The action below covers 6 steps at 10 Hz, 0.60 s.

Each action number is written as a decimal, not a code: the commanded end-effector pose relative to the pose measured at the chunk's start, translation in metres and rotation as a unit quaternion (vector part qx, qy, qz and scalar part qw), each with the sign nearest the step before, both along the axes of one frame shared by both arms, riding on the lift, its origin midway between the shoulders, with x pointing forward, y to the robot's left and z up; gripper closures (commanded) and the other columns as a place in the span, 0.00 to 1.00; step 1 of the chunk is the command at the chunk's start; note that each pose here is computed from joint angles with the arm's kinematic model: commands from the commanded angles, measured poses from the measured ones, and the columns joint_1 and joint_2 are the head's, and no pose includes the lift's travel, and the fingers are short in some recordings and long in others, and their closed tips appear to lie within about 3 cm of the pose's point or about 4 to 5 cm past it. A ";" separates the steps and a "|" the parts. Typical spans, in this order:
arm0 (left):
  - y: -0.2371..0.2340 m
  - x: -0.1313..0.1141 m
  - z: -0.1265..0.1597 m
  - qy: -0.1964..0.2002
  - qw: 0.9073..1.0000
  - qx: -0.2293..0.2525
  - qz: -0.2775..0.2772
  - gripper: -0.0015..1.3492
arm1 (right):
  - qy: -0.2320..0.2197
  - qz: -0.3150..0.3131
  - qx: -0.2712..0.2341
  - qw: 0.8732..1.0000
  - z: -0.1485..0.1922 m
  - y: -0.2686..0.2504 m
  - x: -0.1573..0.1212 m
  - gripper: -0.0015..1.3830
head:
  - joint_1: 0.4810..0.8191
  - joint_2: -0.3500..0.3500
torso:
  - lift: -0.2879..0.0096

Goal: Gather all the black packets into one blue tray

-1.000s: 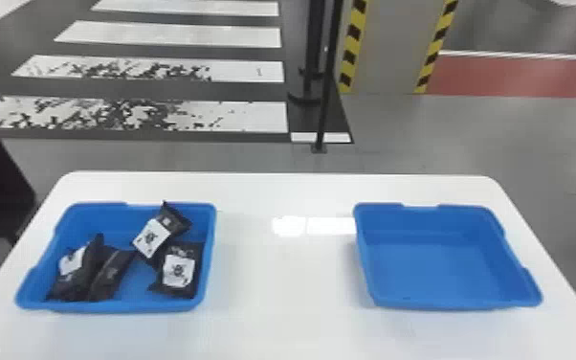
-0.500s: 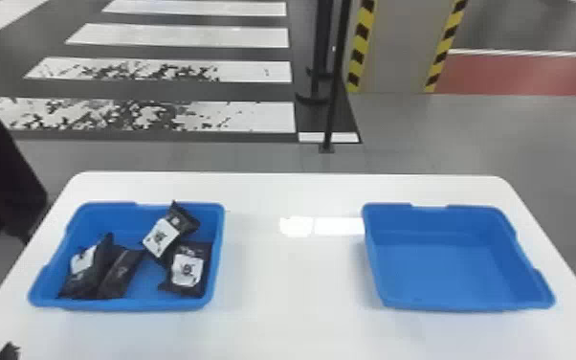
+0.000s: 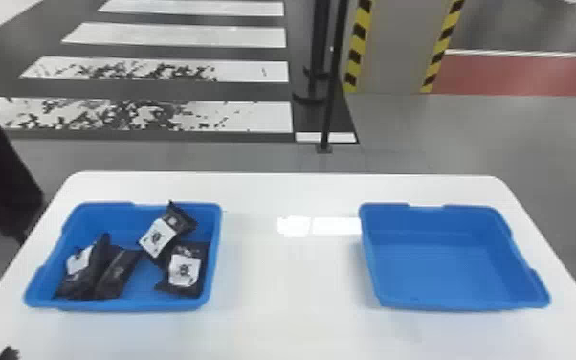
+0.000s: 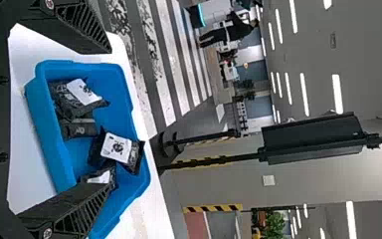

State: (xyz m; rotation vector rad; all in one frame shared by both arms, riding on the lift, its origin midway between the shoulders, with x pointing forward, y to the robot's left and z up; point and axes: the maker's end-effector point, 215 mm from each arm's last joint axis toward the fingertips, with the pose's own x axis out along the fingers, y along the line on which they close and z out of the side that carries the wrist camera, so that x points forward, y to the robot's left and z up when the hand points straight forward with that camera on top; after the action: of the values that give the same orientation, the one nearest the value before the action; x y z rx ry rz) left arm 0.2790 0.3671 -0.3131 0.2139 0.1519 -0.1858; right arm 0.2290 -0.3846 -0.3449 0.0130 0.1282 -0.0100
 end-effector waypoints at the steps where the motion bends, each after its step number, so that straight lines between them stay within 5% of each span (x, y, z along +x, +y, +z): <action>1: -0.002 0.000 -0.002 0.003 1.000 -0.006 0.001 0.05 | 0.000 -0.002 0.001 1.000 -0.001 -0.001 -0.001 0.12 | 0.63 0.44 | 0.60; 6: -0.005 0.000 -0.006 0.007 1.000 -0.012 0.000 0.05 | 0.001 -0.003 0.009 1.000 -0.004 0.000 -0.002 0.12 | 0.63 0.43 | 0.60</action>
State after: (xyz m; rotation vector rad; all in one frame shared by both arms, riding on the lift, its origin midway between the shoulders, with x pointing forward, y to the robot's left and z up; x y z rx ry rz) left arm 0.2793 0.3634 -0.3181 0.1943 0.1631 -0.1903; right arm 0.2275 -0.3847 -0.3482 0.0291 0.1309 -0.0137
